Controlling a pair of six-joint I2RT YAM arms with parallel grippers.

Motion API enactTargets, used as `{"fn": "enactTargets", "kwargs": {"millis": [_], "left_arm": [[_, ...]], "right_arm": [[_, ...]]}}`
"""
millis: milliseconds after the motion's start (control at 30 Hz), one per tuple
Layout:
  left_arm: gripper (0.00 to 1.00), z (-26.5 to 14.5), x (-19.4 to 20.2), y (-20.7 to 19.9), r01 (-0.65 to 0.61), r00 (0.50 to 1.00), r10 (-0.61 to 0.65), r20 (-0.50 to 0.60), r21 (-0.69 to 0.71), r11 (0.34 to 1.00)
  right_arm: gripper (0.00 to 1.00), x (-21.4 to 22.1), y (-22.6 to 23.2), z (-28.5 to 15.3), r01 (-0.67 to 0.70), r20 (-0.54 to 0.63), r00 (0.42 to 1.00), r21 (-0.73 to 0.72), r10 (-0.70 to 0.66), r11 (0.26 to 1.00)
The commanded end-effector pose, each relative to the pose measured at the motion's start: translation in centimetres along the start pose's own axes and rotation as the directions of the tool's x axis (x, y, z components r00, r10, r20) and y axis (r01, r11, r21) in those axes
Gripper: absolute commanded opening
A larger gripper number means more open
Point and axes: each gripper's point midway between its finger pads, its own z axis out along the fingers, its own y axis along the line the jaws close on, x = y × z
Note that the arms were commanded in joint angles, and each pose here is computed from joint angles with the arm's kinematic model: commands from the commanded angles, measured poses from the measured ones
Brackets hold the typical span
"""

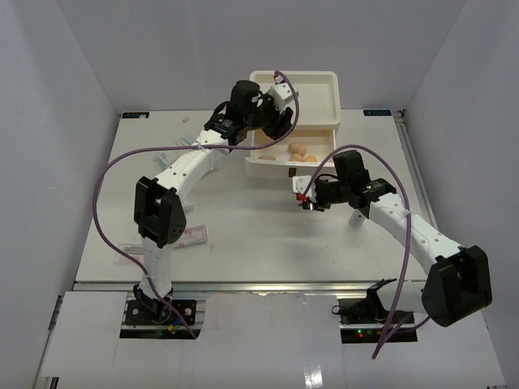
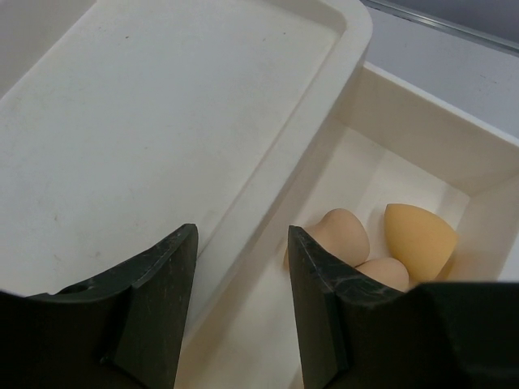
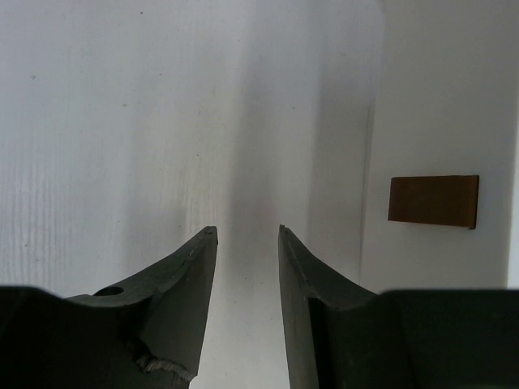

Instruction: Organize the makeup

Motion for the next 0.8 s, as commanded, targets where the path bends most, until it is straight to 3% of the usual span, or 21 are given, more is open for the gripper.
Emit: {"fn": "enactTargets", "kwargs": {"millis": [0,133,267,467,767], "left_arm": [[0.54,-0.3,0.4,-0.8,-0.034,0.999,0.035,-0.025,0.050,0.998],[0.33,0.0,2.0,-0.8,-0.036,0.997,0.040,-0.064,0.050,0.998],[0.26,0.0,2.6,-1.1,-0.034,0.996,0.040,-0.080,0.066,0.997],[0.25,-0.4,3.3,-1.8,-0.040,0.994,0.050,-0.096,0.101,0.994],[0.25,-0.1,4.5,-2.6,-0.010,0.993,0.026,-0.117,0.139,0.990]], "right_arm": [[0.43,-1.0,-3.1,0.1,0.067,-0.007,0.998,0.065,-0.067,0.996],[0.42,-0.5,-4.5,0.6,0.084,-0.038,0.996,0.096,-0.081,0.992],[0.40,0.3,-7.6,0.8,0.103,-0.098,0.992,0.192,-0.085,0.976],[0.35,-0.6,-12.7,-0.3,0.127,-0.125,0.988,0.373,-0.086,0.919],[0.33,-2.0,-17.4,-1.8,0.128,-0.120,0.990,0.531,-0.075,0.837]]}}
